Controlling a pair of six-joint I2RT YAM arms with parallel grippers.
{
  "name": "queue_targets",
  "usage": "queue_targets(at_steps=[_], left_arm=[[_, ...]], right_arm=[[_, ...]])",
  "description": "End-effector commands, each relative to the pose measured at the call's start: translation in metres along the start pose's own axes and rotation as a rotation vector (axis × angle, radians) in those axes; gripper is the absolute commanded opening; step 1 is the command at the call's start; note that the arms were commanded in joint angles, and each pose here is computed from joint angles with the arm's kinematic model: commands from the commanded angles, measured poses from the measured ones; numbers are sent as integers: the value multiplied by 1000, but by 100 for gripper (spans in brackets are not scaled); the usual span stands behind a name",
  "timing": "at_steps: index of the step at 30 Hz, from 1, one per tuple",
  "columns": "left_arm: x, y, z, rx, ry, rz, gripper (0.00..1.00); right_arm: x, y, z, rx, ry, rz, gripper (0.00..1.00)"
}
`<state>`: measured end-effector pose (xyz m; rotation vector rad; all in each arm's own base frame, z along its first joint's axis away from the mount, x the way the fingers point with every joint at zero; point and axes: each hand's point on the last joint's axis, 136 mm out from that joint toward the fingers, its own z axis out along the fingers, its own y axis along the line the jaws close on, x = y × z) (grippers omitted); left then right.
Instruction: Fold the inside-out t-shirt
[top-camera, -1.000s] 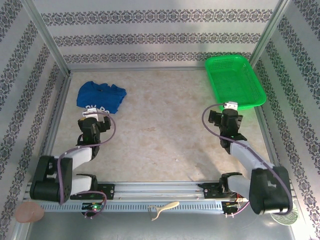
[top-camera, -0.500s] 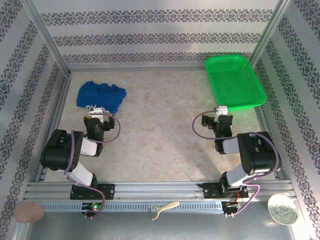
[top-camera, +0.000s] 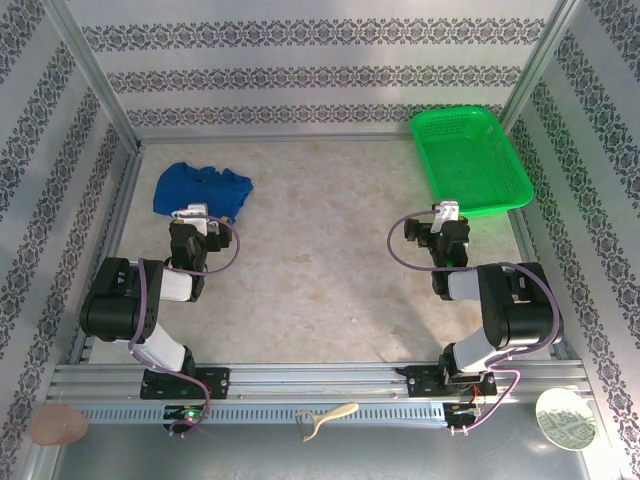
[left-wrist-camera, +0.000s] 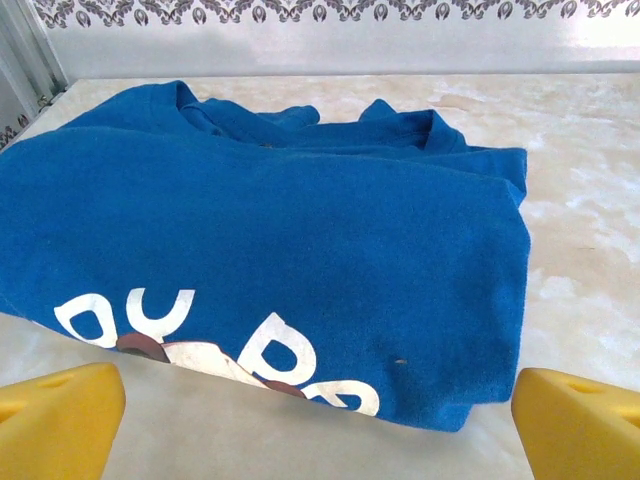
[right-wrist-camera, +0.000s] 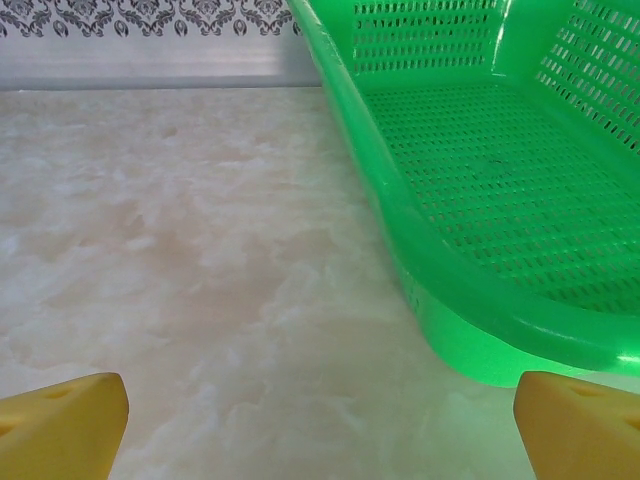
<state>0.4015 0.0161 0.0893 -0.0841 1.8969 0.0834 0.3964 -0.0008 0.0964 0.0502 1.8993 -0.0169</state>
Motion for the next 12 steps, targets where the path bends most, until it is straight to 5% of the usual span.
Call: queue_targets(at_steps=[1,12], left_arm=[[1,3,-2,-12,-1,3,99],[2,3,-1,-10,4,6,99]], right_arm=[[-10,0,-1,-1,-33,1,98],[-10,1,-2,-19,-35,2,98]])
